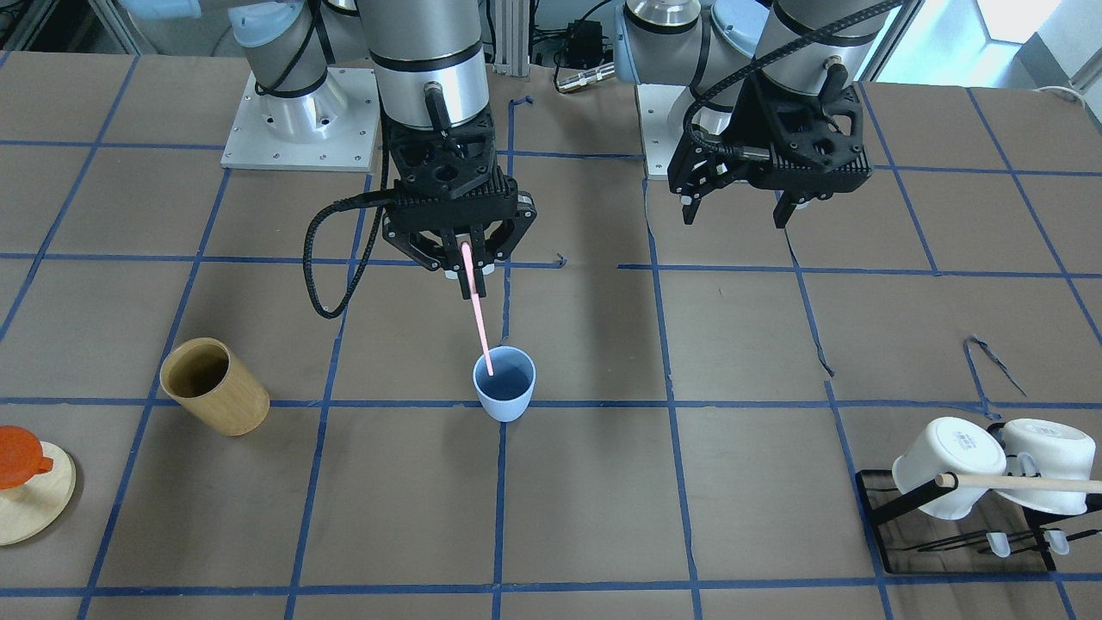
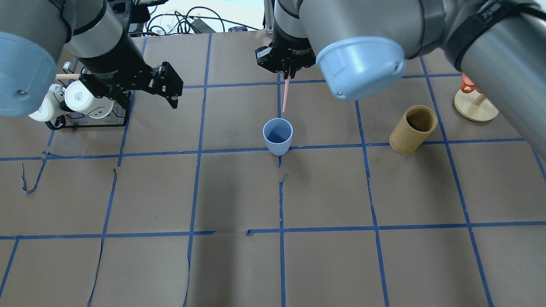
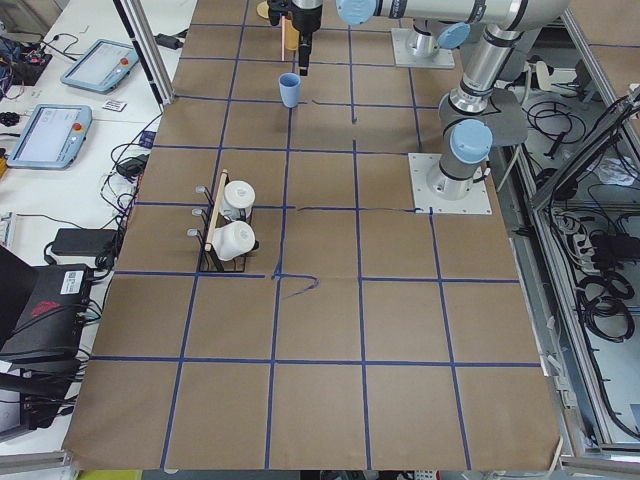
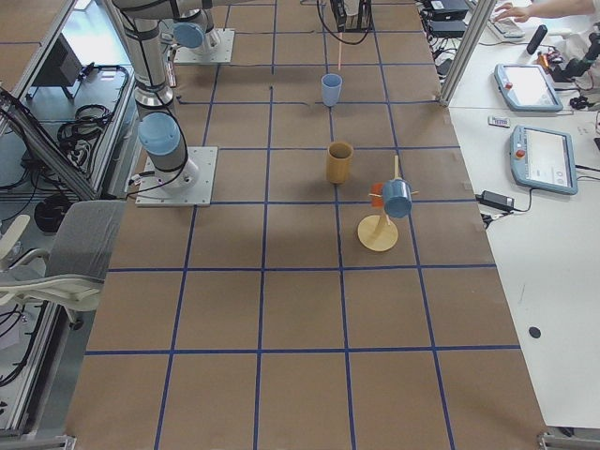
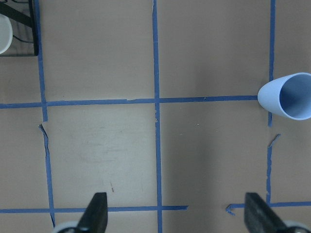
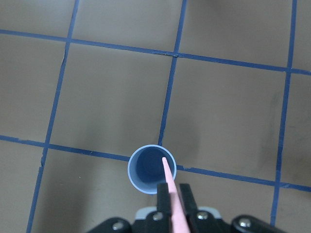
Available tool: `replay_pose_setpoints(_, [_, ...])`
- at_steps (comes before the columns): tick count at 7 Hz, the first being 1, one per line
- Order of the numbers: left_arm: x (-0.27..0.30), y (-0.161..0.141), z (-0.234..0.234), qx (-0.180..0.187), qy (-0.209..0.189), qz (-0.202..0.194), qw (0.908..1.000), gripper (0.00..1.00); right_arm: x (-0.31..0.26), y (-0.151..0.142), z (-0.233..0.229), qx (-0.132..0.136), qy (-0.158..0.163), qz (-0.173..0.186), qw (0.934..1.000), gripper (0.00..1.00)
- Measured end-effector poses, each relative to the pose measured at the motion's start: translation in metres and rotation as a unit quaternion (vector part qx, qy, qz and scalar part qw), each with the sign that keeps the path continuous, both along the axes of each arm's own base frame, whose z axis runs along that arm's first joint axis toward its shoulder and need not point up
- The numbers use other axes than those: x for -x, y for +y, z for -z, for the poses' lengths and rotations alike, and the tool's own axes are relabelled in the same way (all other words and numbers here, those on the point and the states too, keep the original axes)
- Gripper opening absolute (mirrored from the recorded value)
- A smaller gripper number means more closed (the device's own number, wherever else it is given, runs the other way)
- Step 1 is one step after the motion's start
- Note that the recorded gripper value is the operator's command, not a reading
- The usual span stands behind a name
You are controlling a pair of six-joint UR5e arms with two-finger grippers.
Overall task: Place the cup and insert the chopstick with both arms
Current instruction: 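Lower the pink chopstick into the light blue cup and open the right gripper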
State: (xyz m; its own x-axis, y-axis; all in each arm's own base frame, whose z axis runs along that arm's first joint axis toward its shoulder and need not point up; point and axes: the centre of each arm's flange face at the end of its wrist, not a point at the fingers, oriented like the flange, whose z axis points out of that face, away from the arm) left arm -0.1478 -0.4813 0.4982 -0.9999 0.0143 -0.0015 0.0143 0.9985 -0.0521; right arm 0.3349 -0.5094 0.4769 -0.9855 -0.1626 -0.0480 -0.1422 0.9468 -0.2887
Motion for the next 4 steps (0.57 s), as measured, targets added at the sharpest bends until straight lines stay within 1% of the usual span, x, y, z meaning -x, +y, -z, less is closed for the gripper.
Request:
replay_pose_setpoints(1, [0.0, 0.0, 0.0, 0.0, -0.001, 0.0, 1.0, 1.0, -0.008, 0.006, 0.013, 0.002, 0.0, 0.002, 1.0, 0.0])
replay_pose_setpoints(2, [-0.001, 0.0, 0.0, 0.0, -0.001, 0.0, 1.0, 1.0, -0.012, 0.009, 0.024, -0.002, 0.003, 0.001, 1.0, 0.0])
replay_pose_setpoints(4, [0.0, 0.0, -0.003, 0.003, -0.001, 0.0, 1.0, 1.0, -0.012, 0.014, 0.048, -0.019, 0.016, 0.001, 0.9997, 0.0])
